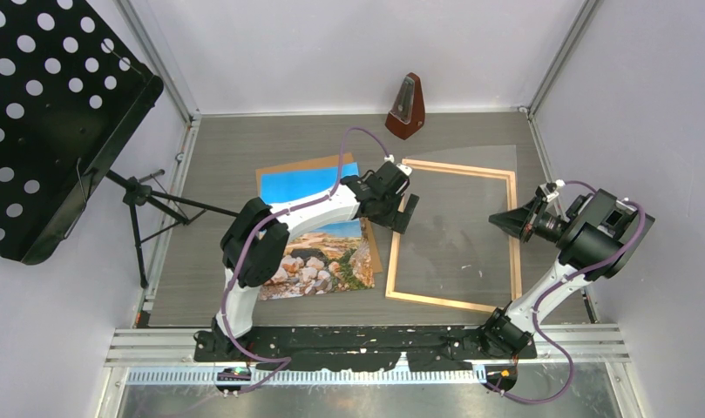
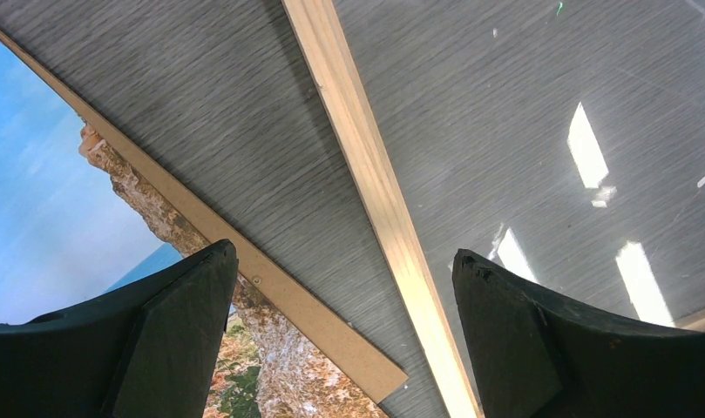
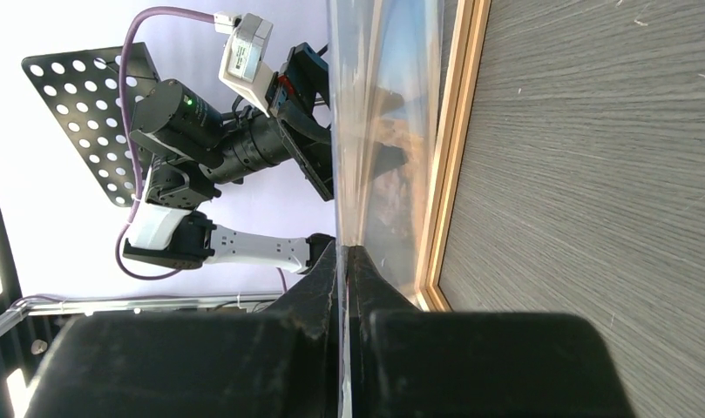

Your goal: Put the photo into the frame

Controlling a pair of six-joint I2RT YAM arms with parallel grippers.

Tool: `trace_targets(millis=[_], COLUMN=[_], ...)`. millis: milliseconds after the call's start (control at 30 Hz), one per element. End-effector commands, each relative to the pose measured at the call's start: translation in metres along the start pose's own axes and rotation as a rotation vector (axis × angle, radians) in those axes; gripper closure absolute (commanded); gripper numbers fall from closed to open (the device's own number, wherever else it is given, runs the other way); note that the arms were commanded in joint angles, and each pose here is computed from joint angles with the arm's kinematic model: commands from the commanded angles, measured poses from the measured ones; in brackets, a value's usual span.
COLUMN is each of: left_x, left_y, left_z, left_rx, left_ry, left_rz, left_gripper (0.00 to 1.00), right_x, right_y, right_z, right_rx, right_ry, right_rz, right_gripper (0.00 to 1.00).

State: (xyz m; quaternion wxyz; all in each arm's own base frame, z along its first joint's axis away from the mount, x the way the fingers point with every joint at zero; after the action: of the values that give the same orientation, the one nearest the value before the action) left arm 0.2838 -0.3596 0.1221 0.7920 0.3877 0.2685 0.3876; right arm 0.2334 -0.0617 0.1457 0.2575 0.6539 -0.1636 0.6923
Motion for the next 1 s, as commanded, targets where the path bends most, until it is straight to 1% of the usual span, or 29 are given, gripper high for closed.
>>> trace_targets(millis=[0,367,600,967], left_x=[-0.003,-0.004,-0.003,-0.003], left_y=[0.008,0.007,0.009,0.011], left_z=[0.013,0.013,0.014,0.015], left_rx=[-0.066,-0.065,-0.068,-0.074], left_ry=[-0.021,-0.022,-0.023,-0.025], left_rz=[0.0,0.003,0.006,0.007], left_gripper=[0.06,0.06,0.06,0.06], right_x=[0.017,0.013,0.001,-0.007], right_y=[0.0,-0.001,-0.002,0.0], right_z=[0.009,0.008,0.006,0.007], right_rx=[-0.029,-0.023,-0.005,0.024], right_ry=[0.025,0.029,0.038,0.089], right_rz=[0.022,0.023,0.017,-0.004], right_gripper=[0.94,0.94,0.94,0.94])
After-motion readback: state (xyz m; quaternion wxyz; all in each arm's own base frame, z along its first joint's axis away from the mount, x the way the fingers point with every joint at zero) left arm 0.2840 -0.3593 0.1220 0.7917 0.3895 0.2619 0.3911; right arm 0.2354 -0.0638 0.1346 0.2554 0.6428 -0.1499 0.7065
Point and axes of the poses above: each gripper's point midway between its finger pads, its own y axis back along the fingers, its own x axis along the line the jaws close on, z = x × y, the point moved 6 cm from there along y, back along the fingers, and after that the axes turned 3 degrees about -y, right-handed, at the moved point
